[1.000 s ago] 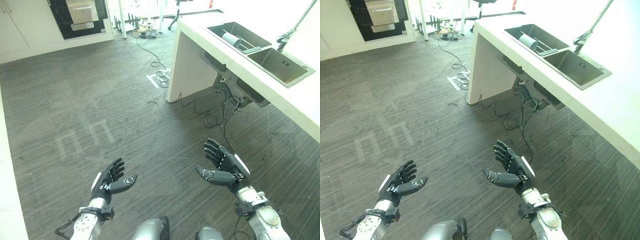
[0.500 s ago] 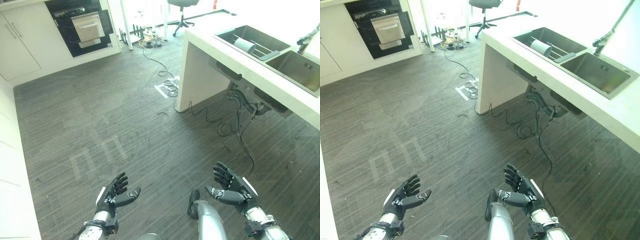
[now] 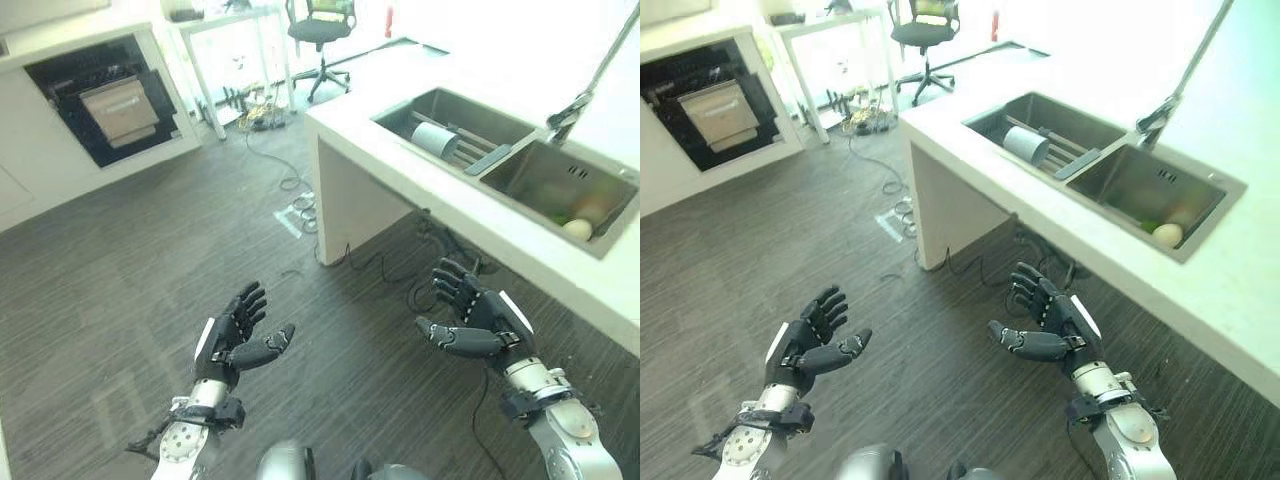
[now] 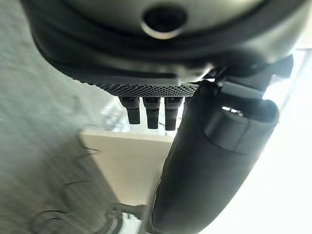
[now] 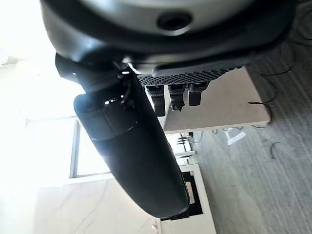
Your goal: Place the dishes in the dishwasher.
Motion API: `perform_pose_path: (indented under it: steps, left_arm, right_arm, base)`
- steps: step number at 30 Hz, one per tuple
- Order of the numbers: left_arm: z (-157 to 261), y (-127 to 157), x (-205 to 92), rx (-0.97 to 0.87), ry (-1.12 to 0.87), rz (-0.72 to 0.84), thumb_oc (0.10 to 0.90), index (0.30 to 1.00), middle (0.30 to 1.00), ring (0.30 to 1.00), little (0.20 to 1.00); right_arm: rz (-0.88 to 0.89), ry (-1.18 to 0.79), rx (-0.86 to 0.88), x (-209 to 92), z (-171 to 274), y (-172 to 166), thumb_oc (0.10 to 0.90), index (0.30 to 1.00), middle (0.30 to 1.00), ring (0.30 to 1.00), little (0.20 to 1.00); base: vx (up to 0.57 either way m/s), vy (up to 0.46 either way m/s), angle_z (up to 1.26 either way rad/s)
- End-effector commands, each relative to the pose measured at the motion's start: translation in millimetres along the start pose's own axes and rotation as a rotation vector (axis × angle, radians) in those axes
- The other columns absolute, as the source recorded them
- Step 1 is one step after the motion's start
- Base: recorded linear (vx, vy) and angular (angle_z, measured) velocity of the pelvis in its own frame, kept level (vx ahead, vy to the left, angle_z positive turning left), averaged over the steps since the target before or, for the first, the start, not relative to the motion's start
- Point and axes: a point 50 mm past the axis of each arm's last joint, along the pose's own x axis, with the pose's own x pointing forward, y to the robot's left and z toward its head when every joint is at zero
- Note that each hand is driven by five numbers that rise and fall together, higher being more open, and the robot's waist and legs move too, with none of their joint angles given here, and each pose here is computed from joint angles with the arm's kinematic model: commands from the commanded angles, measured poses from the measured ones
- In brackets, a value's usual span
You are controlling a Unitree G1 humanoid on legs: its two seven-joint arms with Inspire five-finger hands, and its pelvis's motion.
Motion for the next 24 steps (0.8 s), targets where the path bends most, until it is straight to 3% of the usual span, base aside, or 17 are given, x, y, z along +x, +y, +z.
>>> perform_pose_path:
  steps: [1, 8, 18, 24]
  left_arm:
    - [58.5, 10.4, 4.5, 0.039, -0.330, 0.012, 0.800, 0.900, 0.900, 0.900, 0.900]
    - [86.6, 9.7, 2.1, 0.075, -0.484, -0.003, 0.800, 0.900, 0.900, 0.900, 0.900]
    - [109.9, -4.0, 12.9, 0.212, -0.574, -0.153, 0.800, 0.900, 0.900, 0.900, 0.900]
    - [119.7, -5.7, 18.6, 0.220, -0.608, -0.099, 0.800, 0.900, 0.900, 0.900, 0.900]
  right_arm:
    - [0.044, -0.271, -0.020, 6.4, 48.5, 1.7, 0.800, 0.900, 0.900, 0.900, 0.900]
    - [0.080, -0.336, -0.004, -3.4, 66.5, 2.9, 0.800, 0.900, 0.900, 0.900, 0.900]
    - [-0.063, -0.453, 0.091, -3.4, 71.6, 6.2, 0.800, 0.900, 0.900, 0.900, 0.900]
    - [-0.066, -0.478, 0.091, 6.2, 72.4, 12.0, 0.800, 0.900, 0.900, 0.900, 0.900]
  base:
    - [0.34, 0.197, -0.40]
    - [0.35, 0.293, -0.28]
    - [0.25, 0.209, 0.13]
    - [0.17, 0.099, -0.23]
